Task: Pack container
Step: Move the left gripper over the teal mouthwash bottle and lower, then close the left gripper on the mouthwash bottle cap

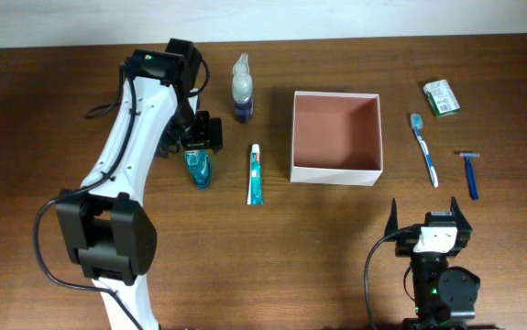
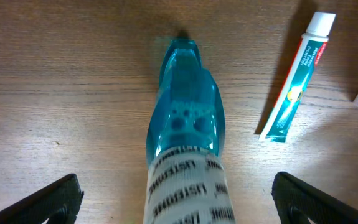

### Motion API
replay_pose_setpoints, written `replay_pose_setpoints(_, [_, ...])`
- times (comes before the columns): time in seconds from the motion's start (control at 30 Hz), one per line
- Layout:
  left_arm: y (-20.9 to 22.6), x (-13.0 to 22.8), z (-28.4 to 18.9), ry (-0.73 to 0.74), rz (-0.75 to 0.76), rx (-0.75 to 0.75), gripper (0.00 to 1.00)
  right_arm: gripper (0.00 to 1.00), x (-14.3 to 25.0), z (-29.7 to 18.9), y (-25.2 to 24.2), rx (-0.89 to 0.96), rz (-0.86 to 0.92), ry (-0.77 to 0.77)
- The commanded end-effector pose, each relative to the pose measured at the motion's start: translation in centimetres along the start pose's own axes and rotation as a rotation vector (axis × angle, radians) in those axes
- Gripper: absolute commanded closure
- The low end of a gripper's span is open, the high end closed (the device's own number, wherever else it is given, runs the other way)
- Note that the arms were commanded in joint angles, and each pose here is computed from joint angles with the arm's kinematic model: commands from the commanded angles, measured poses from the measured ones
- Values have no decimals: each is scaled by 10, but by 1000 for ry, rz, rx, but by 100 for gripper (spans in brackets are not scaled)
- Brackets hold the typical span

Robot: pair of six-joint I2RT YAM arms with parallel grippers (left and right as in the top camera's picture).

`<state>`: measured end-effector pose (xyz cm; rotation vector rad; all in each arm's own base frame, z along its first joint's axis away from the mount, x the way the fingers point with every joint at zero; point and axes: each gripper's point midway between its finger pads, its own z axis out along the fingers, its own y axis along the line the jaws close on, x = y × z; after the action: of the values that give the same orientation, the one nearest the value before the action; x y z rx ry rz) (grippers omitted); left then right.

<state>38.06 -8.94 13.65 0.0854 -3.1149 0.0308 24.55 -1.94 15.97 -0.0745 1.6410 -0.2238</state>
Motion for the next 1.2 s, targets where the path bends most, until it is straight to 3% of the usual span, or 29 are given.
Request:
replay_pose_setpoints(0.0, [2,-4,14,31,-19,-12,1,1,2,0,-1,9,7,5])
replay_pose_setpoints(0.27, [2,-5,36,86,-20,-28,1,1,2,0,-1,9,7,5])
replay_pose_setpoints(0.63, [0,-14,38,51,-18,-18,1,1,2,0,-1,9,7,5])
replay_pose_setpoints(0.67, [0,-15,38,50,-18,-18,4,1,2,0,-1,9,7,5])
replay_pose_setpoints(0.73, [0,-15,38,50,-18,-18,18,1,2,0,-1,9,7,5])
replay_pose_setpoints(0.93, [0,-13,37,55,-14,-19,21,1,2,0,-1,9,7,5])
replay_pose_setpoints(1.17, [1,-7,37,79,-15,-26,42,1,2,0,-1,9,7,5])
